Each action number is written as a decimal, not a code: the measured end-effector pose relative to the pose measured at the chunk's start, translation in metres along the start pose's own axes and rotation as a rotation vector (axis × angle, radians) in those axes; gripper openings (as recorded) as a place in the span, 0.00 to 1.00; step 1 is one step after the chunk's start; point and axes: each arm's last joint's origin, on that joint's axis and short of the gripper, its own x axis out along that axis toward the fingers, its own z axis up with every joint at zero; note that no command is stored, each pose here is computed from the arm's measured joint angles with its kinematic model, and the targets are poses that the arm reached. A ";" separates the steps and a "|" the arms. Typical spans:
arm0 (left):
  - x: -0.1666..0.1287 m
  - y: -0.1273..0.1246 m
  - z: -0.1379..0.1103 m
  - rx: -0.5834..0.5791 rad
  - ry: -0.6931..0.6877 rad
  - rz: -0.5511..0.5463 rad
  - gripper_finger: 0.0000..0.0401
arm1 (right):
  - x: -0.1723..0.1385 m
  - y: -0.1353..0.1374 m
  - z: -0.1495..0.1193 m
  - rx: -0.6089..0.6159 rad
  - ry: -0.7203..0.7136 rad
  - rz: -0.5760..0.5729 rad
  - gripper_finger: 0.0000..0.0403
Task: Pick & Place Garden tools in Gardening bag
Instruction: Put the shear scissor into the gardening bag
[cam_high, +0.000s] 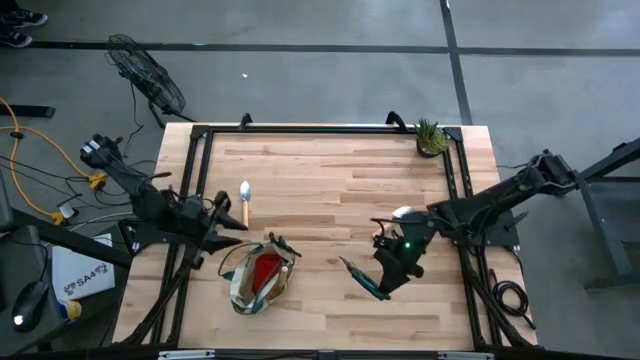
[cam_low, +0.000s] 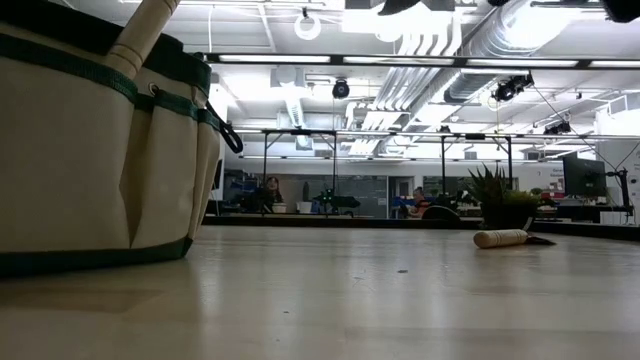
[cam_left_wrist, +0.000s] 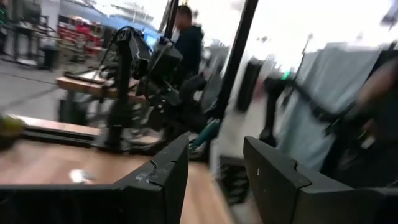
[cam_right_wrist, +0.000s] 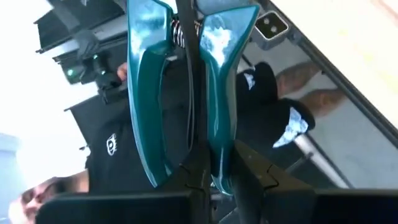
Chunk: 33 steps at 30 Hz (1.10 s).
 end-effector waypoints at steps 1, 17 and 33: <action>0.007 -0.004 0.007 0.048 0.027 0.021 0.38 | 0.000 0.000 0.004 0.013 0.008 0.002 0.08; 0.122 -0.062 0.022 0.684 0.419 0.242 0.38 | 0.017 0.053 0.063 -0.024 0.021 0.107 0.08; 0.160 -0.082 0.008 0.766 0.497 0.118 0.38 | 0.061 0.082 0.103 -0.121 0.030 0.086 0.08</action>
